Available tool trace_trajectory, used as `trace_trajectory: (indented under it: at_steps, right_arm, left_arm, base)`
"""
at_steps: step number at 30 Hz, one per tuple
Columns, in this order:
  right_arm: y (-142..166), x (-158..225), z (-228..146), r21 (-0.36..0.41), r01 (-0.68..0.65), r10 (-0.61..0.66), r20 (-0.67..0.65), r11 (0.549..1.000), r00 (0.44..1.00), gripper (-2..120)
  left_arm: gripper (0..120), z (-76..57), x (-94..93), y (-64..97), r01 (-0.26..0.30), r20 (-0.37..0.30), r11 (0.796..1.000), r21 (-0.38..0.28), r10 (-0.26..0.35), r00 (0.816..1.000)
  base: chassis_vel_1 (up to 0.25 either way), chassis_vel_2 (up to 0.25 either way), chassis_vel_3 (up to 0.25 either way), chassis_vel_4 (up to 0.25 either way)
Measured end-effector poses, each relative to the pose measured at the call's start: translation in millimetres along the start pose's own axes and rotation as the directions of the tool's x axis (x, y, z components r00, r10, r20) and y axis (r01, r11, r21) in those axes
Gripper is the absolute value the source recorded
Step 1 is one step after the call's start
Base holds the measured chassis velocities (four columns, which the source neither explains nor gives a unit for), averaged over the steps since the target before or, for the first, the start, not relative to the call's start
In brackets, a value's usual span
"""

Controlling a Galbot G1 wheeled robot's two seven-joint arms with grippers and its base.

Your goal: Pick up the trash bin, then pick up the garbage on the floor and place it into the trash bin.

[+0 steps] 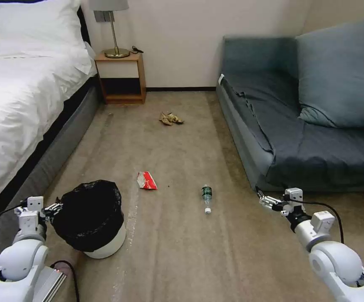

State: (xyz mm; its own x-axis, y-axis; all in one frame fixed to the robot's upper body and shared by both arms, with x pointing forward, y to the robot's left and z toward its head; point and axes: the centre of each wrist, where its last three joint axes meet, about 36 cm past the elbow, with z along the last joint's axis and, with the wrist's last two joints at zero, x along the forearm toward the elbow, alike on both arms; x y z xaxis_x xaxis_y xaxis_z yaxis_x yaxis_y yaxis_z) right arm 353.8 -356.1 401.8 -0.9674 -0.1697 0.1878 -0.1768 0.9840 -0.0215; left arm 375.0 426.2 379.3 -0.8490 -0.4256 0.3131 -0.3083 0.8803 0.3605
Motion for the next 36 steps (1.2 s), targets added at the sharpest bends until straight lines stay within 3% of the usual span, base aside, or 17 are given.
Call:
trace_trajectory:
  at_steps: [5,7,11,23,36]
  right_arm:
    - [1.0,-4.3,0.2,-0.001,0.006,-0.006,0.001,1.000,1.000,100]
    - [2.3,-7.8,0.8,-0.002,0.011,-0.011,0.000,1.000,1.000,100]
    - [4.4,-10.6,1.6,-0.006,0.018,-0.018,-0.001,1.000,1.000,100]
    - [15.1,-14.9,4.1,-0.033,0.046,-0.046,0.001,0.998,0.999,100]
    - [14.1,-19.6,-1.4,-0.065,0.052,-0.051,0.016,0.996,0.999,100]
  left_arm:
    - [94,2.0,-6.8,-15.9,-0.031,-0.024,0.999,0.008,0.031,0.999]
    - [94,10.7,-11.5,-26.8,-0.053,-0.060,0.999,-0.007,0.052,0.997]
    - [91,19.1,-22.5,-32.5,-0.047,-0.086,0.999,-0.027,0.045,0.995]
    - [45,31.1,-39.3,-36.8,-0.044,-0.102,0.998,-0.048,0.039,0.994]
    - [14,32.1,-44.1,-32.3,-0.050,-0.081,0.998,-0.043,0.046,0.996]
  base:
    - [0.000,0.000,0.000,0.000]
    - [0.000,0.000,0.000,0.000]
    - [0.000,0.000,0.000,0.000]
    - [0.000,0.000,0.000,0.000]
    - [0.000,0.000,0.000,0.000]
